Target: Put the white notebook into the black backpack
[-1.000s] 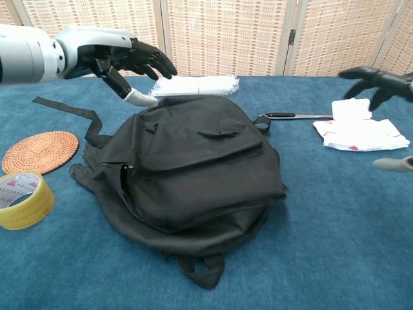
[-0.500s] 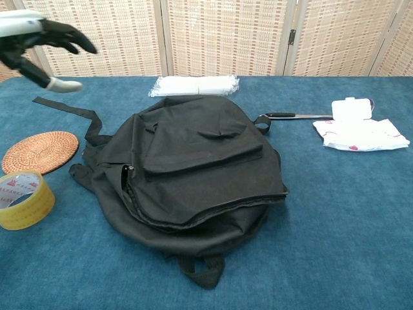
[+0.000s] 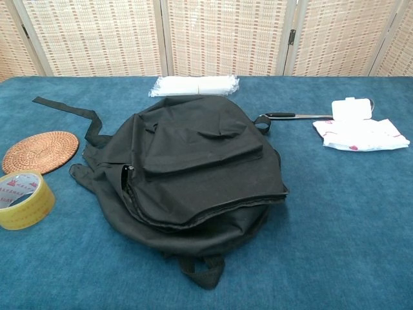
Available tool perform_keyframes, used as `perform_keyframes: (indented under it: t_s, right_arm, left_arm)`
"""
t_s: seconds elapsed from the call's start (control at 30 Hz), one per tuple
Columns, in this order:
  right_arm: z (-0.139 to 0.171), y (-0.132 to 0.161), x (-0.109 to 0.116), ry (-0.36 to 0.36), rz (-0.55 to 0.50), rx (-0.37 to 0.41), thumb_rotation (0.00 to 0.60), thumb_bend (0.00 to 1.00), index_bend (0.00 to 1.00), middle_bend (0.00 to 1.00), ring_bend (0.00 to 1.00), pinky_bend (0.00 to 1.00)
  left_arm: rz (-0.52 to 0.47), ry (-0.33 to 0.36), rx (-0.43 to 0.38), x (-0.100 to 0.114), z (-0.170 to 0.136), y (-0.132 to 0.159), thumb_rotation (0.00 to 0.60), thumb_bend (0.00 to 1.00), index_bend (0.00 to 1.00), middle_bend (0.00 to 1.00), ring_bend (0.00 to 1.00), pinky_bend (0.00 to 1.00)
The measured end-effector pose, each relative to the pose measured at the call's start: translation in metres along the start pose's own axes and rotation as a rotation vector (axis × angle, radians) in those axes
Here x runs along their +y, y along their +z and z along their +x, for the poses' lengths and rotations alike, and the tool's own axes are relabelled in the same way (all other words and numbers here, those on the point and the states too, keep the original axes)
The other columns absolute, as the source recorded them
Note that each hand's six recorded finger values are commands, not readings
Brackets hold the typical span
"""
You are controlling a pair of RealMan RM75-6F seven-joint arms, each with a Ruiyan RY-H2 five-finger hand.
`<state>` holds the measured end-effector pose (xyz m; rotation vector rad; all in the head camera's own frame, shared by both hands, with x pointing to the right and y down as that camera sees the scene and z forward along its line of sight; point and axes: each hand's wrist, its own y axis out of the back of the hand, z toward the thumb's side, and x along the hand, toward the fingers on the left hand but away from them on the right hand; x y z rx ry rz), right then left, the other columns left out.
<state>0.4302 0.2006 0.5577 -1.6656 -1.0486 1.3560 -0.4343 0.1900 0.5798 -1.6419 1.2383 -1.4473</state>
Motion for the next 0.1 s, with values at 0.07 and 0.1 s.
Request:
perform_keyframes:
  t_s: [0.07,0.1]
  right_arm:
    - [0.006,-0.002,0.000,-0.002,-0.005,-0.020,0.600,0.09,0.00,0.01,0.16,0.09]
    - [0.009,-0.004,0.000,-0.002,-0.009,-0.031,0.600,0.09,0.00,0.02,0.16,0.09]
  left_arm:
    - [0.008,0.005,0.021,0.001,-0.016,-0.010,0.600,0.35,0.24,0.18,0.16,0.00]
    - [0.011,0.006,0.025,0.002,-0.023,-0.013,0.600,0.35,0.23,0.18,0.16,0.00]
